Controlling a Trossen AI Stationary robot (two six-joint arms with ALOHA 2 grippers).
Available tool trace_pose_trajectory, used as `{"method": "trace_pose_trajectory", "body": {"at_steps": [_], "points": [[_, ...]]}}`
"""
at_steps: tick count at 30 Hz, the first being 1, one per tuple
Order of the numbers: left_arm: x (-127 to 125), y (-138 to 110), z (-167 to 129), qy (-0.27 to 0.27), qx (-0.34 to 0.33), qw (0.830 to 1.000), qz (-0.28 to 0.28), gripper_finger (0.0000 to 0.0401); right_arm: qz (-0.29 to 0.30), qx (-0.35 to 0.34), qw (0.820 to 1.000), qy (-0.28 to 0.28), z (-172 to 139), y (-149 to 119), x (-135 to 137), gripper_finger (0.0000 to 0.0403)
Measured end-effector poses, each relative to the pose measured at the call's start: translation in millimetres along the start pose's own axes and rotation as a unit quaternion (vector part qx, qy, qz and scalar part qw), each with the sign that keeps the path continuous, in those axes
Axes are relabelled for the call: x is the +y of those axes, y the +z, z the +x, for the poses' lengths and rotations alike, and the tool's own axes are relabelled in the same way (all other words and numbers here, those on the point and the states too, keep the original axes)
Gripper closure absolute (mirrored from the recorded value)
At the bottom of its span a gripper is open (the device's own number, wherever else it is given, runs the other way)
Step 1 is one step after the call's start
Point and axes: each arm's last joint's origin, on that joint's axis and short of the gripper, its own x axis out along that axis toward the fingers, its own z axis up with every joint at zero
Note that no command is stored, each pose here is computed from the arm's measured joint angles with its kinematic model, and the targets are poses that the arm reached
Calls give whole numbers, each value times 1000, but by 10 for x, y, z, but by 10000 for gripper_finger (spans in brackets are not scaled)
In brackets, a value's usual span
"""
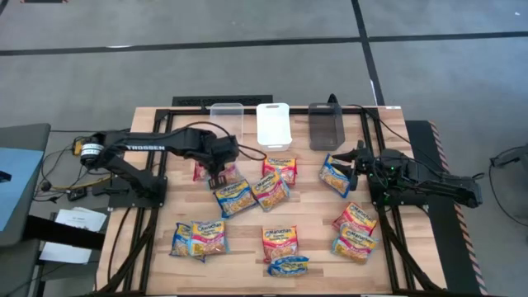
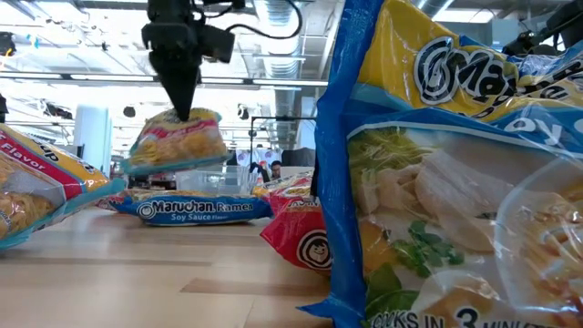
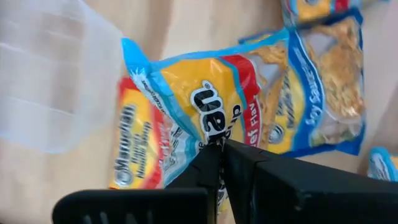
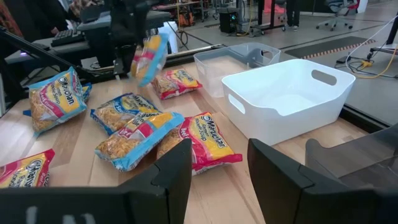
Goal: Sort Maruchan noodles
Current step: Put the light blue bag into the transparent bin
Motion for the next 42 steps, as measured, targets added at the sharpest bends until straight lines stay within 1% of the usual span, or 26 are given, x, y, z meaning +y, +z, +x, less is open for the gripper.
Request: {"method": "trace_pose_trajectory", "body": {"at_steps": [6, 12, 18, 31, 39, 42], "points": [[189, 122, -165, 57, -30, 998, 13, 401, 0, 0, 1000, 0, 0, 0, 0, 223], [517, 197, -266, 135, -38, 990, 26, 401, 0, 0, 1000, 0, 0, 0, 0, 223], [862, 253, -289, 187, -52, 980, 44, 401, 0, 0, 1000, 0, 0, 0, 0, 223], [1520, 255, -317, 260, -76, 960, 72, 401, 0, 0, 1000, 0, 0, 0, 0, 223], [1792, 208, -346, 289, -80, 950, 88, 401, 0, 0, 1000, 0, 0, 0, 0, 223], [1857, 193, -352, 285, -87, 950, 96, 401, 0, 0, 1000, 0, 0, 0, 0, 223]]}}
